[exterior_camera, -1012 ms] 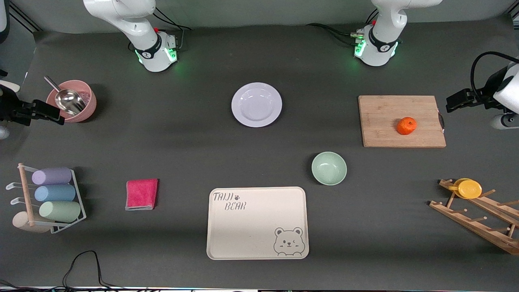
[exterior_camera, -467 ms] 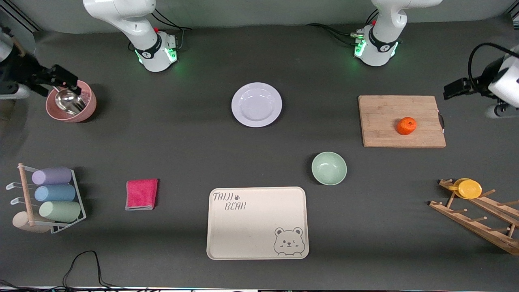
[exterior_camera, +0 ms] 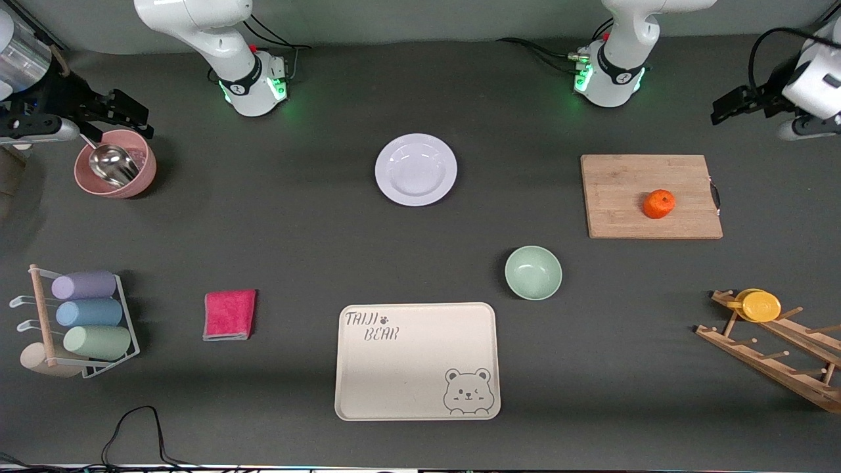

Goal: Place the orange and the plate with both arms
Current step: 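Reach the left gripper to the orange while the right gripper nears the plate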

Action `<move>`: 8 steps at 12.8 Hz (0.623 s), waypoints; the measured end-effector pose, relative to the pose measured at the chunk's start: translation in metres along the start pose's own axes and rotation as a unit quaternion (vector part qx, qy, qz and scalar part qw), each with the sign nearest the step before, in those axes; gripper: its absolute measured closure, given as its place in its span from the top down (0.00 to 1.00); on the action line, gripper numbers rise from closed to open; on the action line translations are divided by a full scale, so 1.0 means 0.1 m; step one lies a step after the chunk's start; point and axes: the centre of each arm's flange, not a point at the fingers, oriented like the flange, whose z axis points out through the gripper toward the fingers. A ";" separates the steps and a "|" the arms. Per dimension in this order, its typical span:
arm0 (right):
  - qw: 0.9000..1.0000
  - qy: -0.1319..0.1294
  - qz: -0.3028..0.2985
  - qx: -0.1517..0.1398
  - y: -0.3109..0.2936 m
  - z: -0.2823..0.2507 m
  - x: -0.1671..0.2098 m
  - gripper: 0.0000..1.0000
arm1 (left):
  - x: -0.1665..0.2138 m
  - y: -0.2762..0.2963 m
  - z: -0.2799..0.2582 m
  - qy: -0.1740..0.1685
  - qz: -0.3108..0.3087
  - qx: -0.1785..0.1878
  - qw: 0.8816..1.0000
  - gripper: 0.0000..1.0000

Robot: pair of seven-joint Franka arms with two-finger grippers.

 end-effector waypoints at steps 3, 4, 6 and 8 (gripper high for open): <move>0.998 -0.027 -0.017 0.059 0.02 0.27 -0.07 1.00 | 0.21 -0.01 1.06 0.017 -0.004 -0.004 1.000 1.00; 0.996 -0.033 -0.019 0.081 0.03 0.37 -0.09 1.00 | 0.25 0.00 1.43 0.017 -0.004 -0.003 1.000 1.00; 0.990 -0.044 -0.036 0.131 0.02 0.64 -0.11 1.00 | 0.29 0.03 2.07 0.014 -0.002 0.000 1.000 1.00; 0.980 -0.046 -0.063 0.184 0.01 1.04 -0.13 1.00 | 0.32 0.04 2.64 0.024 0.009 0.004 1.000 1.00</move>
